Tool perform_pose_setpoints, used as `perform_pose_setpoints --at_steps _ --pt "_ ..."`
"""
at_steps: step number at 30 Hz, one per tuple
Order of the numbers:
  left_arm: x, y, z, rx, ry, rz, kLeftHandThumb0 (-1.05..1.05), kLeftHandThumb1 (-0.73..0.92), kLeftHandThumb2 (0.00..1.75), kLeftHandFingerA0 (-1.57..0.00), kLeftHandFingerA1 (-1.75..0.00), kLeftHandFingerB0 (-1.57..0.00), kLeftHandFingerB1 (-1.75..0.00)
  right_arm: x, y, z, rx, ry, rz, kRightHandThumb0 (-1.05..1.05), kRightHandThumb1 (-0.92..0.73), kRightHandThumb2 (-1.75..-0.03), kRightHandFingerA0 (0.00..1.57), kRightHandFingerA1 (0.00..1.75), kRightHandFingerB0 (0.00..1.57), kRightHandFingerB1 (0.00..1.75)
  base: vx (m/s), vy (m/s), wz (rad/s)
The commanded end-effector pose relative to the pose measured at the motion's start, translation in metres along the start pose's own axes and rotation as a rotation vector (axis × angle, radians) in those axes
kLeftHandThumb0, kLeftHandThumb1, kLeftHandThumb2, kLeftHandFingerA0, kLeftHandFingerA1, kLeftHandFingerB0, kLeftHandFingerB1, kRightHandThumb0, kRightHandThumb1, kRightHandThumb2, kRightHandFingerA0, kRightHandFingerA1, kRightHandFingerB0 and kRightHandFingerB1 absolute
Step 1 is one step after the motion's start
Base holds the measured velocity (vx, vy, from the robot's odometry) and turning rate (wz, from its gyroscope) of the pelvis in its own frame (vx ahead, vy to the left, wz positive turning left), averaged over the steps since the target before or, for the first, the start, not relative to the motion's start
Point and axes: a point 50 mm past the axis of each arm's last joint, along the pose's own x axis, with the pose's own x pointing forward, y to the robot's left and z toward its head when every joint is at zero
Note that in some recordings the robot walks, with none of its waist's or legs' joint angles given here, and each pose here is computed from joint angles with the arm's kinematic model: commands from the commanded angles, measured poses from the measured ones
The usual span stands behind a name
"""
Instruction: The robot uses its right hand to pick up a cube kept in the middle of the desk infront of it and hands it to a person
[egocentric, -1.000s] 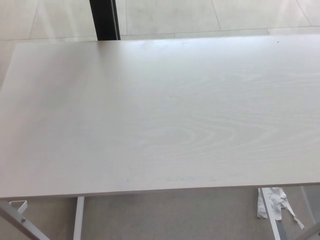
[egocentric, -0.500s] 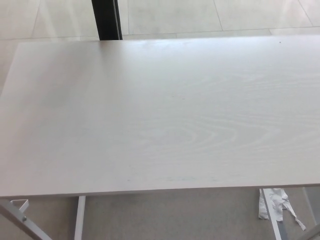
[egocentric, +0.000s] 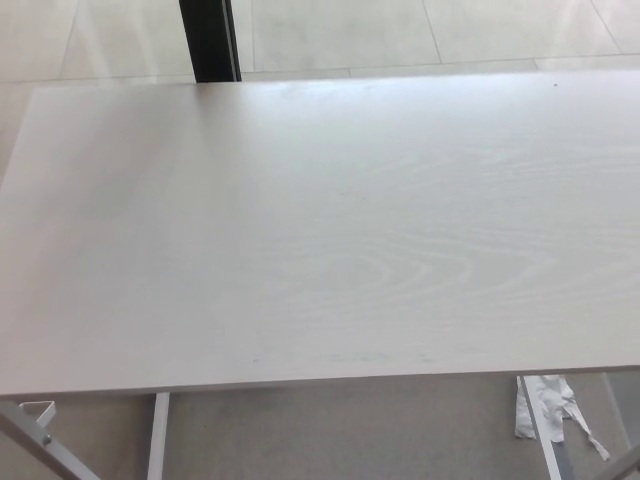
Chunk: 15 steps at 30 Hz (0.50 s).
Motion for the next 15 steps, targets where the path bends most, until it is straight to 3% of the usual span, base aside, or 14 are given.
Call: perform_pose_setpoints --at_steps 1,3,5,6,8,9,10,11,12,13,14,15 --pt "-0.001 0.0095 0.0017 0.037 0.024 0.003 -0.67 0.72 0.61 -0.58 -0.62 -0.56 -0.49 -0.0005 -0.0014 0.0067 -0.047 -0.072 0.073 -0.49 -0.41 -0.74 0.88 1.23 0.37 0.5 0.0 0.0 0.0" --pt "-0.0012 0.0096 0.0001 0.017 0.03 0.005 -0.68 0.7 0.61 -0.65 -0.73 -0.62 -0.56 -0.0002 0.0 0.0066 -0.099 -0.072 0.083 -0.55 -0.36 -0.74 1.04 1.38 0.38 0.5 0.0 0.0 0.0" --pt "-0.0016 0.0099 -0.0011 0.005 0.03 0.004 -0.68 0.7 0.61 -0.65 -0.73 -0.62 -0.56 0.0001 0.0003 0.0067 -0.117 -0.071 0.09 -0.55 -0.36 -0.74 1.04 1.38 0.38 0.5 0.0 0.0 0.0" --pt "-0.0017 0.01 -0.0013 0.011 0.03 0.0 -0.67 0.7 0.61 -0.62 -0.71 -0.6 -0.55 0.0001 0.0002 0.0072 -0.122 -0.075 0.094 -0.45 -0.47 -0.58 0.91 1.56 0.41 0.39 0.0 0.0 0.0" --pt "-0.0022 0.0104 -0.0025 0.024 0.027 0.001 -0.67 0.71 0.61 -0.58 -0.67 -0.57 -0.52 0.0007 0.0 0.0069 -0.102 -0.071 0.099 -0.53 -0.4 -0.67 1.0 1.48 0.37 0.46 0.0 0.0 0.0" --pt "-0.0023 0.0097 -0.0036 0.024 0.03 -0.002 -0.68 0.7 0.61 -0.55 -0.57 -0.53 -0.46 0.0008 -0.0004 0.0069 -0.106 -0.069 0.104 -0.45 -0.47 -0.55 0.96 1.55 0.41 0.38 0.0 0.0 0.0" --pt "-0.0024 0.0097 -0.0036 0.033 0.027 0.0 -0.68 0.71 0.61 -0.56 -0.61 -0.54 -0.47 0.0009 -0.0005 0.0067 -0.11 -0.066 0.112 -0.45 -0.47 -0.54 0.94 1.5 0.41 0.37 0.0 0.0 0.0" --pt "-0.0027 0.0095 -0.0049 0.027 0.025 0.0 -0.69 0.71 0.61 -0.6 -0.67 -0.57 -0.48 0.0003 -0.001 0.0074 -0.193 -0.068 0.125 -0.51 -0.48 -0.54 0.65 1.05 0.41 0.36 0.0 0.0 0.0" --pt "-0.0027 0.0095 -0.005 0.027 0.024 0.0 -0.69 0.71 0.61 -0.6 -0.67 -0.57 -0.48 0.0002 -0.001 0.0075 -0.203 -0.068 0.127 -0.51 -0.48 -0.54 0.65 1.05 0.41 0.36 0.0 0.0 0.0" --pt "-0.0029 0.0095 -0.0057 0.022 0.025 -0.001 -0.67 0.71 0.61 -0.63 -0.64 -0.59 -0.49 0.0001 -0.0008 0.0076 -0.219 -0.071 0.137 -0.55 -0.39 -0.77 0.4 0.7 0.31 0.48 0.0 0.0 0.0" --pt "-0.0033 0.0099 -0.0066 0.018 0.024 -0.003 -0.68 0.71 0.61 -0.61 -0.64 -0.57 -0.49 0.0 -0.0005 0.0073 -0.246 -0.072 0.156 -0.57 -0.39 -0.75 0.21 0.58 0.33 0.47 0.0 0.0 0.0" --pt "-0.0034 0.0103 -0.0064 0.023 0.021 -0.003 -0.68 0.71 0.61 -0.61 -0.64 -0.57 -0.49 0.0002 -0.0005 0.0067 -0.25 -0.066 0.162 -0.57 -0.39 -0.75 0.21 0.58 0.33 0.47 0.0 0.0 0.0"
